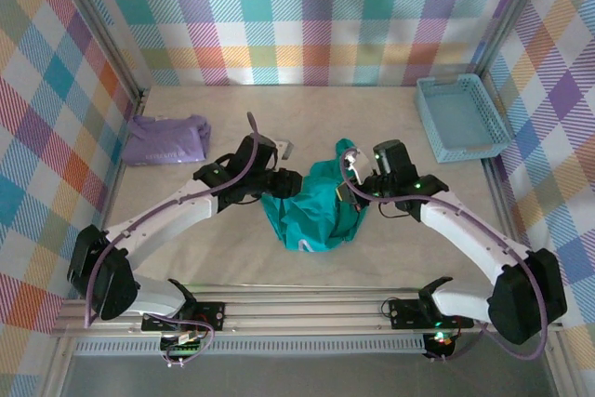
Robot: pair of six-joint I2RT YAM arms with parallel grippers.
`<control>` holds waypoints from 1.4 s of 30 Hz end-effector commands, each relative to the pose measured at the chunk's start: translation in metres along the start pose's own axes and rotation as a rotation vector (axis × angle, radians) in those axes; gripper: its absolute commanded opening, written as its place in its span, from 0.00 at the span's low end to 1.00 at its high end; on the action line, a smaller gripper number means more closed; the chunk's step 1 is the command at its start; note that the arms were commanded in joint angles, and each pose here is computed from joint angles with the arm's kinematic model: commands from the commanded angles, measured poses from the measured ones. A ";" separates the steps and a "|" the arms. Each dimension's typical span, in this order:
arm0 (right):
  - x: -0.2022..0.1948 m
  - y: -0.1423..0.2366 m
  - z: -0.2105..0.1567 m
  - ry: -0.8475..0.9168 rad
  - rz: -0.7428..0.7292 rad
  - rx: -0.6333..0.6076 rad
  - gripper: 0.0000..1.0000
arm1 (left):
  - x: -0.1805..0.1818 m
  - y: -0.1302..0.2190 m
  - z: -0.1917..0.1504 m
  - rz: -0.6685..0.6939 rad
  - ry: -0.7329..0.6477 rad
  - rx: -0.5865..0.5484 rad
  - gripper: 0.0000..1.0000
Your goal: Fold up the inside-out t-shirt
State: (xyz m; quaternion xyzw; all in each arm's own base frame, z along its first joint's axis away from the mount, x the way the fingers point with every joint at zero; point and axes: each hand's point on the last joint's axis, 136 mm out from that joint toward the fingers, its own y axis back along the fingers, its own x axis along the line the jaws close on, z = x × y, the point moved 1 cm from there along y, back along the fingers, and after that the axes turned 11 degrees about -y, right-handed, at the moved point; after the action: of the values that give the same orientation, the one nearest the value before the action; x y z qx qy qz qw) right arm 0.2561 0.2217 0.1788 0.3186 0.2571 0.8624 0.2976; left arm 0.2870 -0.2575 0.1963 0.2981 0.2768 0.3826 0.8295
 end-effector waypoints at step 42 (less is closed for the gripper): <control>0.036 0.015 -0.034 0.222 0.021 0.053 0.02 | -0.008 0.050 0.027 -0.458 0.620 -0.138 0.00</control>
State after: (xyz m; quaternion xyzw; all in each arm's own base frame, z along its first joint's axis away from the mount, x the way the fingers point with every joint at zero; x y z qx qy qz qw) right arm 0.2152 0.2225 0.1942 0.2484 0.2741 0.8861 0.2793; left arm 0.2785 -0.2444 0.2368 0.0787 0.5246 0.2948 0.7948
